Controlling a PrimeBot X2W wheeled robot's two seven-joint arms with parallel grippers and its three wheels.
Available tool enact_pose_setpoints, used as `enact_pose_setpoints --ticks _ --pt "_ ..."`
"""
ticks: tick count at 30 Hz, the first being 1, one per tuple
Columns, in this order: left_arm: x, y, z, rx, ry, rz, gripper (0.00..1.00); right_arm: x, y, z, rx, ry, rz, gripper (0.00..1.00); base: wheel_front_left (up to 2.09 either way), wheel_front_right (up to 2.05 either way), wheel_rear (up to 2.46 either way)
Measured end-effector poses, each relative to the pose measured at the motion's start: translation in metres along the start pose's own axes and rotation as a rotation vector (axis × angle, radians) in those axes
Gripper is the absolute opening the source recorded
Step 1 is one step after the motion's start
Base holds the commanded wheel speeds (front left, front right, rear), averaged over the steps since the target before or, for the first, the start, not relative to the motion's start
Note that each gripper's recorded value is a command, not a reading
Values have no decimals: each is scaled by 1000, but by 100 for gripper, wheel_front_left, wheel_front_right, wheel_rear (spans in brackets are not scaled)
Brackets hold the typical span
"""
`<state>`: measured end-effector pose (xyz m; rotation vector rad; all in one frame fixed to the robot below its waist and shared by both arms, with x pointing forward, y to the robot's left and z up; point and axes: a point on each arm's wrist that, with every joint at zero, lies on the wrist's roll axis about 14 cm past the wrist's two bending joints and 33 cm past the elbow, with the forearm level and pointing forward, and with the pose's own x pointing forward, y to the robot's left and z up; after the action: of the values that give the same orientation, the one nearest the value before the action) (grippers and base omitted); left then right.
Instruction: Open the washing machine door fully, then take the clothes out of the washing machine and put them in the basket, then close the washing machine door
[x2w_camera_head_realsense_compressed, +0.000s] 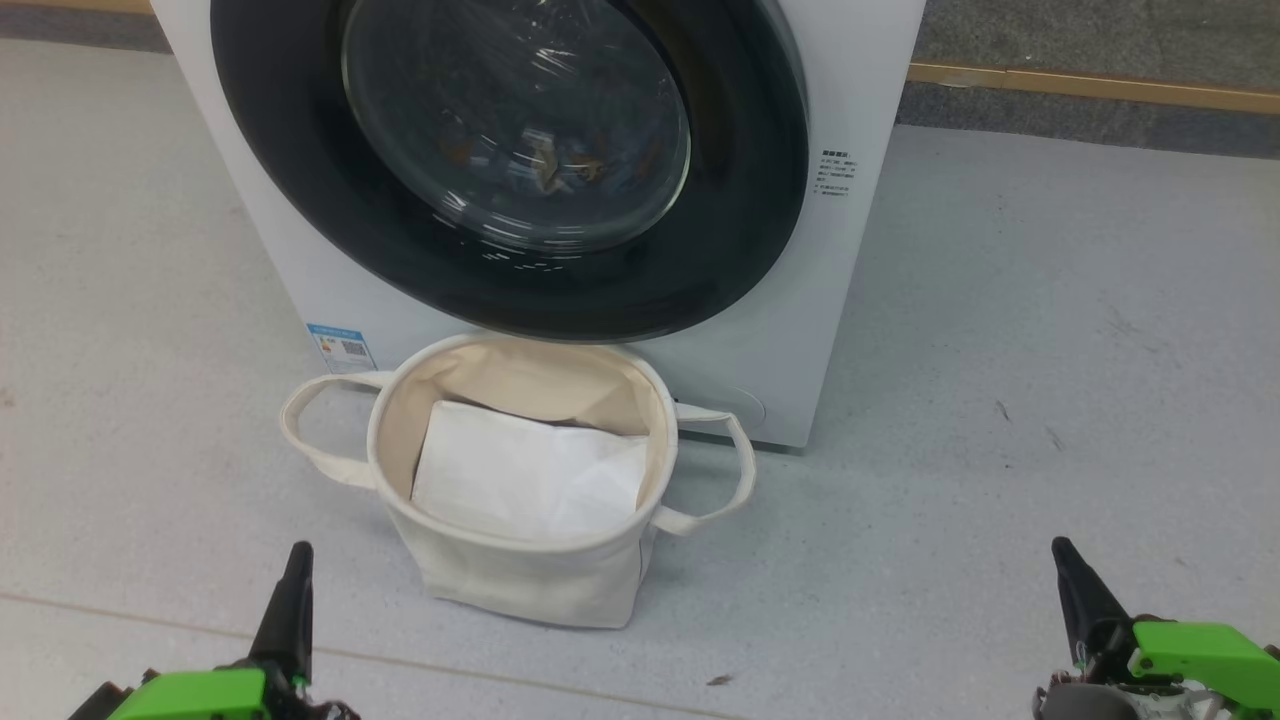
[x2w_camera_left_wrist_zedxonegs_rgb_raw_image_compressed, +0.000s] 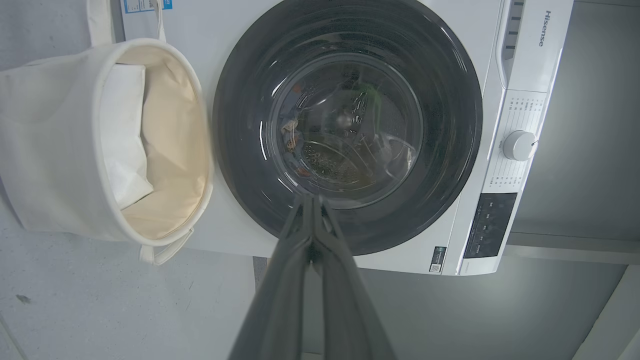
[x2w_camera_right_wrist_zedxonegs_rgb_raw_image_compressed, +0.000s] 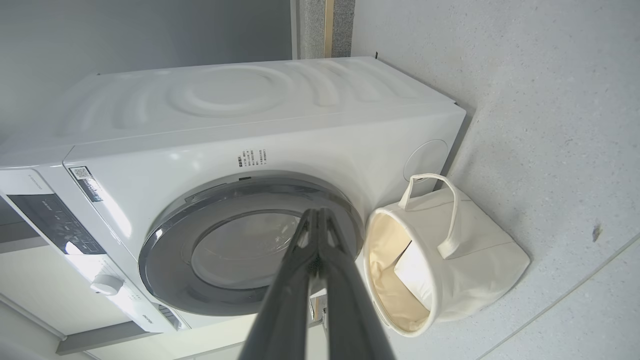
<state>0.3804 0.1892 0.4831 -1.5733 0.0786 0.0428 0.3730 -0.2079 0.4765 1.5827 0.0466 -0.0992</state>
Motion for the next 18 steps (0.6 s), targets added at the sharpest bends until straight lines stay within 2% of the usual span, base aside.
enact_pose_setpoints --ticks 18 --pt "0 0 0 0 0 0 0 0 0 0 0 0 0 0 0 0 0"
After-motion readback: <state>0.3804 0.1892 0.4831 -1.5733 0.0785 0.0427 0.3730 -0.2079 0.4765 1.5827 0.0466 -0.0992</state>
